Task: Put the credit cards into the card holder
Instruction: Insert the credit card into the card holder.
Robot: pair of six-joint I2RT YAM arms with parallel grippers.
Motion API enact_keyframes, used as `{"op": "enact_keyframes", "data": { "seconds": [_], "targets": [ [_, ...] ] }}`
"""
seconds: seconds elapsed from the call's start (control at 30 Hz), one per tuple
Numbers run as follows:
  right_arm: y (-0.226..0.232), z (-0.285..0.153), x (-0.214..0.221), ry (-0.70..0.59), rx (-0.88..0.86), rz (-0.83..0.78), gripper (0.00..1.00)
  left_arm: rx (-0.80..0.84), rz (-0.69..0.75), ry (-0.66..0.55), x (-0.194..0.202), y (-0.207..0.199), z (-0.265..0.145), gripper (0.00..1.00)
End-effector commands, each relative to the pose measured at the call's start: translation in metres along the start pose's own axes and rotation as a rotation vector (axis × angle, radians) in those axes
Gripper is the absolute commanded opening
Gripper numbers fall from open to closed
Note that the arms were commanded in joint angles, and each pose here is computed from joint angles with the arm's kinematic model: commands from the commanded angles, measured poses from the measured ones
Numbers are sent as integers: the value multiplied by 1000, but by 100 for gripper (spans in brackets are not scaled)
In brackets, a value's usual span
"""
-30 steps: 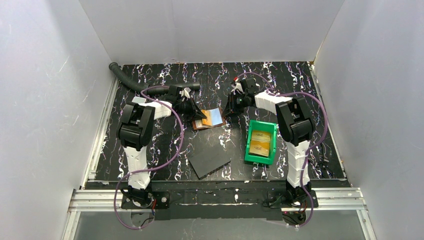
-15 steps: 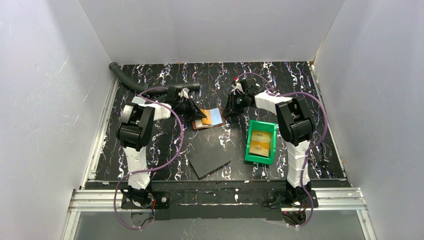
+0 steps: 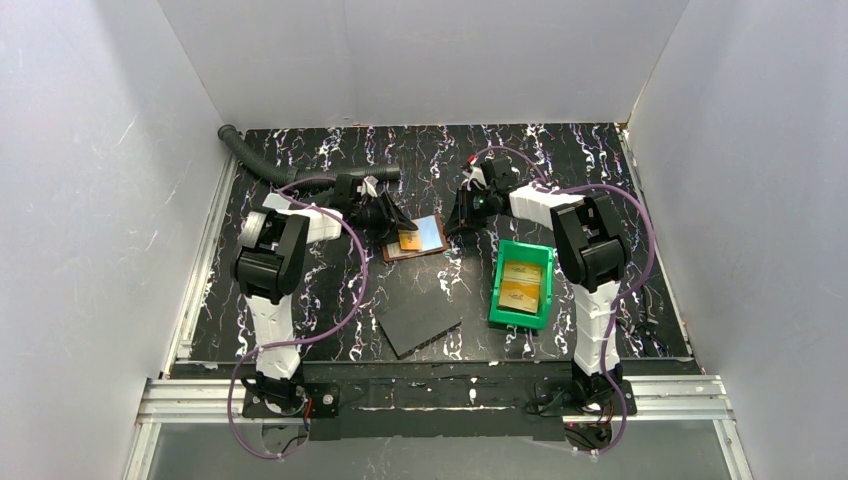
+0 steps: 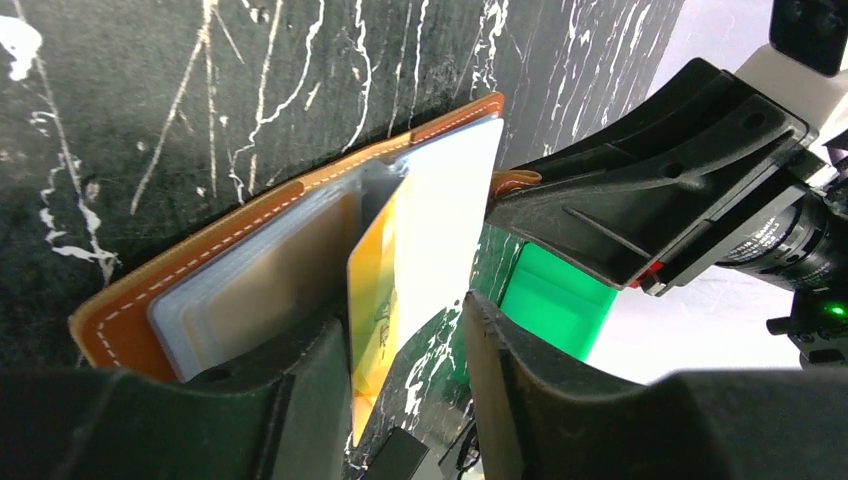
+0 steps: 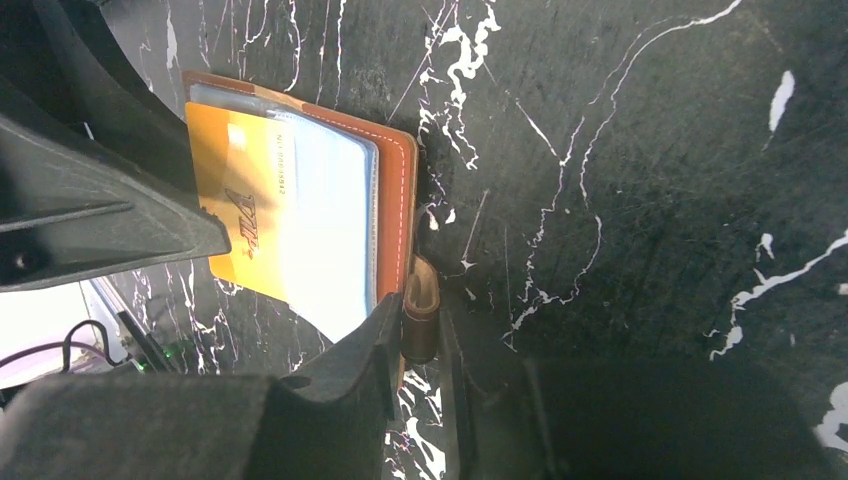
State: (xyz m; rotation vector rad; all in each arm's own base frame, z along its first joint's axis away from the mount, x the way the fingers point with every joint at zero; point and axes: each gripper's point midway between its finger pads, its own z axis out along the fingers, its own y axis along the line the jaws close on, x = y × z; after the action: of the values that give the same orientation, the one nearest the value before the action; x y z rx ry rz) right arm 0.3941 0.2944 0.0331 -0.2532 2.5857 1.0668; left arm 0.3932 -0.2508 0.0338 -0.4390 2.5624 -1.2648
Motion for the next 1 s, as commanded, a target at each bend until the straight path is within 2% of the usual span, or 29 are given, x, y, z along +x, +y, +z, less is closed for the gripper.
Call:
{"op": "enact_keyframes", "data": {
  "seconds": [0.0,0.13,0.3,0.37,0.4,0.6,0.67,0.77,0.97],
  "targets": [
    [4,-1,2,6,-17,-8,26,-73,3,-8,7,3,-9,44],
    [5,-2,2,3,-14,-12,26,-170,42,-10,7,1,-13,48],
    [7,-3,1,1,-16,-14,26,-258,11,-20,5,2,-20,56],
    [7,-3,1,1,-18,-14,26,-295,6,-12,4,1,-19,80],
    [7,-3,1,3,-17,-13,26,-321,-2,3,7,3,-18,88],
    [7,-2,3,3,-21,-11,24,-390,36,4,11,-11,-8,88],
    [8,-2,2,1,-23,-11,24,-458,21,34,17,-6,-8,87],
    [8,-2,1,0,-25,-14,24,-531,31,6,13,2,-18,89],
    [8,-2,3,4,-26,-12,24,-544,59,17,15,3,-24,89]
  ]
}}
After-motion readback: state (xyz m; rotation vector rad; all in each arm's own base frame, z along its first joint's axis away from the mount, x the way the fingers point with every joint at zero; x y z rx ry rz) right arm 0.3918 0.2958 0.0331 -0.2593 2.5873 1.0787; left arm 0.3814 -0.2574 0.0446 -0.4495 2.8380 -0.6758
